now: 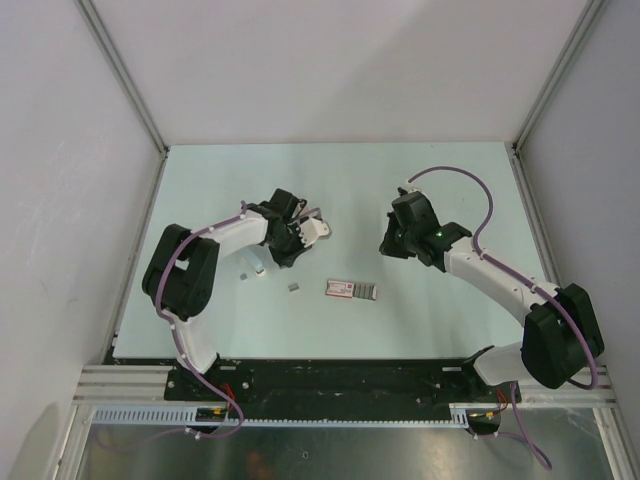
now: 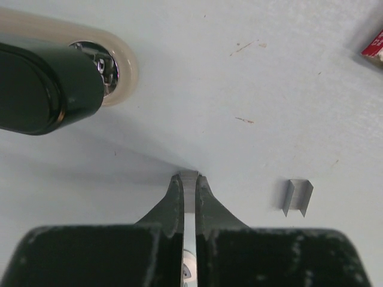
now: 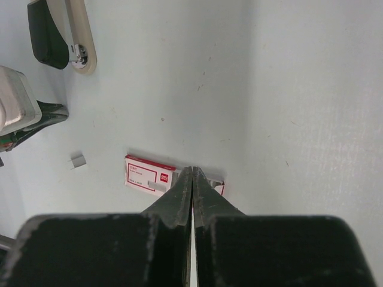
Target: Unload the staples from the stapler
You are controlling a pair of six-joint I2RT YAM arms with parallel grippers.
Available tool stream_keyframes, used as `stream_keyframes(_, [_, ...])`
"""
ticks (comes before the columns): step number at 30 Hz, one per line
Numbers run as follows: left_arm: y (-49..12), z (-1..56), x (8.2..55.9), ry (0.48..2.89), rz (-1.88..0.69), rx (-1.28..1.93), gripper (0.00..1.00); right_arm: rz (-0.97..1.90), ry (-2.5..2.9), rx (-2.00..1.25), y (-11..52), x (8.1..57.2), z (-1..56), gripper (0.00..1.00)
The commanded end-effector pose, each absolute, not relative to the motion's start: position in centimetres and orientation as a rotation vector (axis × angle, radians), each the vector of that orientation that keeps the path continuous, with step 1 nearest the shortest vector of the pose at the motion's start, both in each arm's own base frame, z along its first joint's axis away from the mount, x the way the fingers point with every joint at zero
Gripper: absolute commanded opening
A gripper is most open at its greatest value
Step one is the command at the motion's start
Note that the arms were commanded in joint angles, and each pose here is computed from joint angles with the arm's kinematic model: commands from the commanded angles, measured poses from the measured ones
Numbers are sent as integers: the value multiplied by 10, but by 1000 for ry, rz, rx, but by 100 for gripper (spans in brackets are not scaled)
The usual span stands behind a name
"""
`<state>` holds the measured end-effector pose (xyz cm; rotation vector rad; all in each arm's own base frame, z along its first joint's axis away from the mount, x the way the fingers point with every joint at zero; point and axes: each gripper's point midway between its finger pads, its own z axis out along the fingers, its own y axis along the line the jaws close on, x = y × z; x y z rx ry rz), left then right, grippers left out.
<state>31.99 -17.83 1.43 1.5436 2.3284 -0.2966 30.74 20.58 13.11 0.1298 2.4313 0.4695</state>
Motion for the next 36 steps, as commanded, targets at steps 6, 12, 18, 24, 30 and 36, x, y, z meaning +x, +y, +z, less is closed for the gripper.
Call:
stream_keyframes(6, [-194, 55, 320, 2294, -379, 1469, 0, 576, 2335, 55, 218, 311, 160, 1])
stream_keyframes(12, [-254, 190, 329, 2028, -715, 1256, 0, 761, 2183, -72, 245, 307, 205, 12])
stream_keyframes(18, [-298, 302, 307, 1840, -1232, 1118, 0, 916, 2019, -203, 272, 297, 249, 33])
stream_keyframes(24, [-312, 354, 286, 1772, -1593, 1086, 0, 1049, 1840, -325, 295, 280, 294, 44])
stream_keyframes(30, [-309, 381, 280, 1712, -1672, 993, 0, 1190, 1642, -367, 303, 265, 349, 56])
stream_keyframes(36, [-302, 397, 283, 1666, -1682, 927, 0, 1327, 1510, -376, 299, 253, 388, 62])
